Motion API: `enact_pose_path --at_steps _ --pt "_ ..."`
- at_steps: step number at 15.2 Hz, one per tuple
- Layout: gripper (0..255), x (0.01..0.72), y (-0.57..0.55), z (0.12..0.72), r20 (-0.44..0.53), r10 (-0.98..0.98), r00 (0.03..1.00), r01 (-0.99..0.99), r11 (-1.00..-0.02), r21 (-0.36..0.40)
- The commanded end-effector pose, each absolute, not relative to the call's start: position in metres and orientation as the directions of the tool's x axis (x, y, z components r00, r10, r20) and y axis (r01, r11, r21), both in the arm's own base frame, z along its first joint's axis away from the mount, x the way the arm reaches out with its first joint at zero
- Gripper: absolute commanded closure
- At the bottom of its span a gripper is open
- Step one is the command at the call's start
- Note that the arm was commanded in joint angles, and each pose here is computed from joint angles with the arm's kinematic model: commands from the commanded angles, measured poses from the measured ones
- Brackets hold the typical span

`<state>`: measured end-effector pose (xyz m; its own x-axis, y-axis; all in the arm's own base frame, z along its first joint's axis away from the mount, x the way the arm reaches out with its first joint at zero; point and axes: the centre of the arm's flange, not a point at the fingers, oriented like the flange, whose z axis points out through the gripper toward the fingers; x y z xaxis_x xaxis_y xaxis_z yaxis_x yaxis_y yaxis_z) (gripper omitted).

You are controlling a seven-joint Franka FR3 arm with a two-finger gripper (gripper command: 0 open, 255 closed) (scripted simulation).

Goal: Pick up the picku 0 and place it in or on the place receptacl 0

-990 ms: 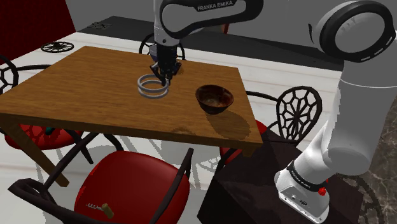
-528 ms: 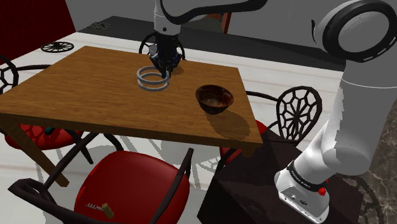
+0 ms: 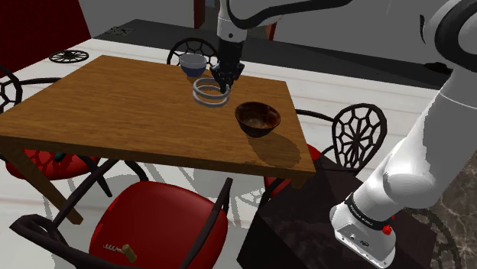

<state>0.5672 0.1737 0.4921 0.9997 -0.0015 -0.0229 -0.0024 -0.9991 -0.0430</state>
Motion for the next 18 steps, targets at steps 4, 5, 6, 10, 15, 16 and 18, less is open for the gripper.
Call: enact_pose_path --at_steps 4,5,6,10,15,16,18 --pt "255 0.534 0.115 0.493 -0.022 -0.001 1.000 -0.002 -0.999 -0.044" --pt "255 0.528 0.103 0.493 -0.022 -0.001 1.000 -0.002 -0.999 -0.044" --pt "255 0.522 0.091 0.494 -0.022 -0.001 1.000 -0.002 -0.999 -0.044" --pt "255 0.497 0.045 0.495 -0.022 -0.001 1.000 -0.002 -0.999 -0.044" --pt "255 0.478 0.008 0.485 -0.022 -0.001 1.000 -0.002 -0.999 -0.044" --pt "255 0.478 0.008 0.480 -0.022 -0.001 1.000 -0.002 -0.999 -0.044" --pt "255 0.478 0.008 0.469 -0.022 -0.001 1.000 -0.002 -0.999 -0.044"
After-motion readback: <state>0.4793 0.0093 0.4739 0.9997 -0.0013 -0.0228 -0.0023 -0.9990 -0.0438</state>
